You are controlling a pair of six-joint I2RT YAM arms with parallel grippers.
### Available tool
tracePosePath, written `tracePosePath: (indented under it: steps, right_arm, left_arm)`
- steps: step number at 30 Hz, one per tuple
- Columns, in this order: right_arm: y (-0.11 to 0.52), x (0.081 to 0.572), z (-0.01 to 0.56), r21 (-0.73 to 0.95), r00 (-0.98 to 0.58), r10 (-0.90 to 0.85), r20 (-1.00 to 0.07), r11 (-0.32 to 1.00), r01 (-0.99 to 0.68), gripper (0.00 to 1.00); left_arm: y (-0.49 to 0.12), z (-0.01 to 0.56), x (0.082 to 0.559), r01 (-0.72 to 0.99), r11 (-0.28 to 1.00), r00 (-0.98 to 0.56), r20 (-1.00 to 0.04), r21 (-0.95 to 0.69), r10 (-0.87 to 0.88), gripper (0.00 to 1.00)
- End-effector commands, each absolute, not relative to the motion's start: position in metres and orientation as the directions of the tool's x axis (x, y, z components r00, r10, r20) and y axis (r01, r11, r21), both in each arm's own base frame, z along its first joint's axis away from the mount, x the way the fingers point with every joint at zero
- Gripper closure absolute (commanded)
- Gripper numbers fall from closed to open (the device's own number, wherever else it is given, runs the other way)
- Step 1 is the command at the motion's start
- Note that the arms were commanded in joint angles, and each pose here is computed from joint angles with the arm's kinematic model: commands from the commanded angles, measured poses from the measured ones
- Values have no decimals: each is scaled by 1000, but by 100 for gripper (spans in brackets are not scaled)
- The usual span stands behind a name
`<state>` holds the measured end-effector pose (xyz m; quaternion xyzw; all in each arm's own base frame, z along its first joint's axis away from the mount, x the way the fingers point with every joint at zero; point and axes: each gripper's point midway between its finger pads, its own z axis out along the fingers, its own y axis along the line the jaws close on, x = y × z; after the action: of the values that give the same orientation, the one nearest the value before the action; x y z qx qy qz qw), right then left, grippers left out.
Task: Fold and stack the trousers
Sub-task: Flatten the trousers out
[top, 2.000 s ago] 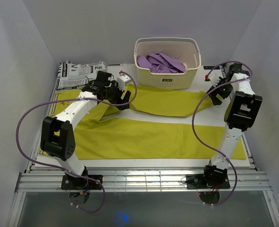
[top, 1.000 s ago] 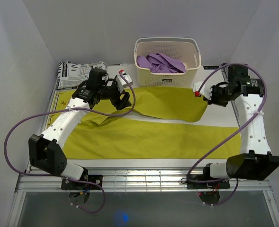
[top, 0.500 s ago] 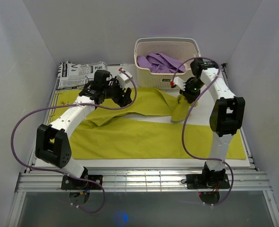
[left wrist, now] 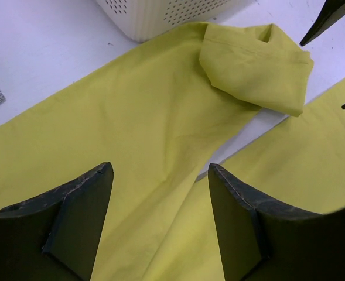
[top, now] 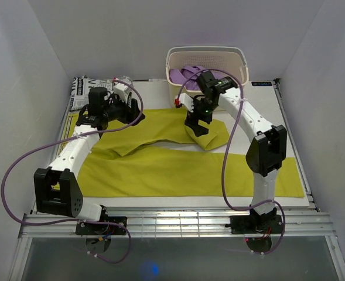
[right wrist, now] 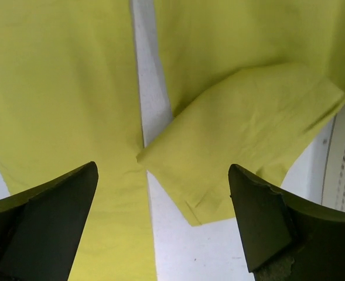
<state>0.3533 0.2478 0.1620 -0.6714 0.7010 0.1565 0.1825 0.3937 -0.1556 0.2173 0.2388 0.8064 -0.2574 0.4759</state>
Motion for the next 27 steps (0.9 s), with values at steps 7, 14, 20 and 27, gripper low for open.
tracePosePath:
  steps: [7,14,20,27]
  right_arm:
    - [198,404,189,18,-360,-712,-603,439,-898,11]
    - [204,438,145,194,-551,-596,-585,557,-808,15]
    - [207,447,118,208,-599,-529,-600,620,-756,13]
    - [214,449,99,242,-618,-512,-597,619,-747,16]
  left_arm:
    - [-154,233,383,626,744,-418,-906,-234,67,23]
    - [-153,233,381,627,743,-422,-904,-234,72,23]
    - [-153,231,378,629,741,-421,-904,-233,74,23]
    - [-151,227,377,618,748,-436,-897,-242,70,22]
